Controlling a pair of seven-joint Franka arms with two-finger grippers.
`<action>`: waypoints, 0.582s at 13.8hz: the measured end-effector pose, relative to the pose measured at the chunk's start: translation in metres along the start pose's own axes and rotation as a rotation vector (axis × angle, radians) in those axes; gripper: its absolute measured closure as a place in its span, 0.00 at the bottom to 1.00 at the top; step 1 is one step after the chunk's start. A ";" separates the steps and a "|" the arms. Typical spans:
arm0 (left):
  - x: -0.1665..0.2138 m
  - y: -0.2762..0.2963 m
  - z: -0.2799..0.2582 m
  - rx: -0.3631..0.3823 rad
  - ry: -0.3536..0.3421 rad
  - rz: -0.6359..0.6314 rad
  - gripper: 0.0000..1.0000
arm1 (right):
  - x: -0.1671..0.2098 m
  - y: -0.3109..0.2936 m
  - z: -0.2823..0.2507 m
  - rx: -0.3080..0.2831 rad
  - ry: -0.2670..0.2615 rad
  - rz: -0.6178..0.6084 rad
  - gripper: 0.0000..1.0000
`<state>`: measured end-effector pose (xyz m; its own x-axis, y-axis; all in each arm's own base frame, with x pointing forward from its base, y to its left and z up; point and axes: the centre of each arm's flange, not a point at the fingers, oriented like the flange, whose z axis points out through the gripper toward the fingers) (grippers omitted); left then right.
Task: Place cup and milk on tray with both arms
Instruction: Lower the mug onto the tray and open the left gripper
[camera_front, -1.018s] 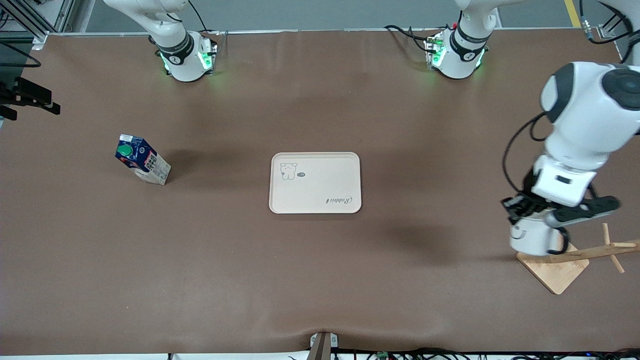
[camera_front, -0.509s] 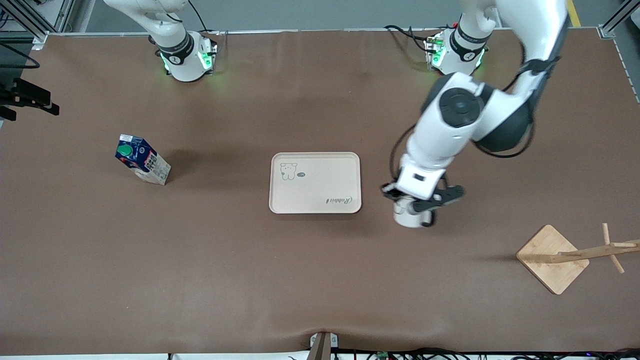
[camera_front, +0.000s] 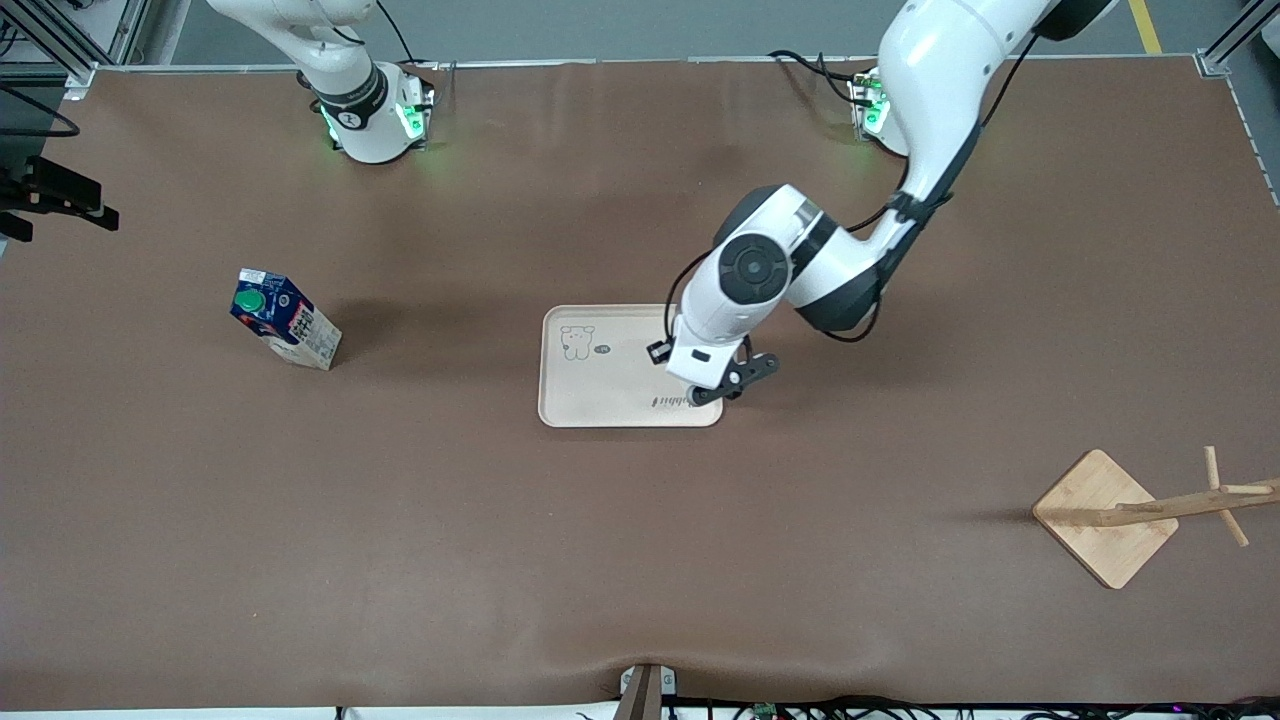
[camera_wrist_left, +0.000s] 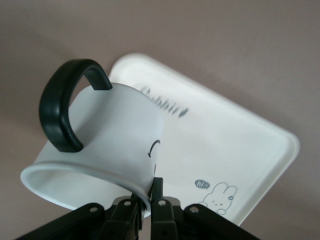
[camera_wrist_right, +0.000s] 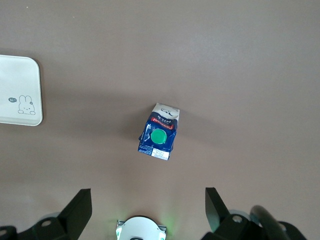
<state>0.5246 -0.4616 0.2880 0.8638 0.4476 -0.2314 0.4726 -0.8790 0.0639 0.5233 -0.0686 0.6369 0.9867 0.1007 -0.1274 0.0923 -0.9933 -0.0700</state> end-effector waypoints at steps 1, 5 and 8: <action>-0.008 0.002 0.020 0.022 -0.022 -0.022 0.92 | 0.000 0.000 0.000 0.000 0.000 0.000 0.00; -0.012 0.005 0.045 0.026 -0.106 -0.084 0.92 | 0.000 0.000 0.000 0.000 0.000 0.000 0.00; -0.010 0.004 0.048 0.027 -0.127 -0.101 0.92 | 0.000 0.000 0.000 0.000 0.000 0.000 0.00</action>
<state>0.5091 -0.4777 0.2436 0.7825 0.5108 -0.3559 0.5495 -0.8355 0.0089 0.5232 -0.0688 0.6369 0.9867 0.1004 -0.1278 0.0920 -0.9933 -0.0702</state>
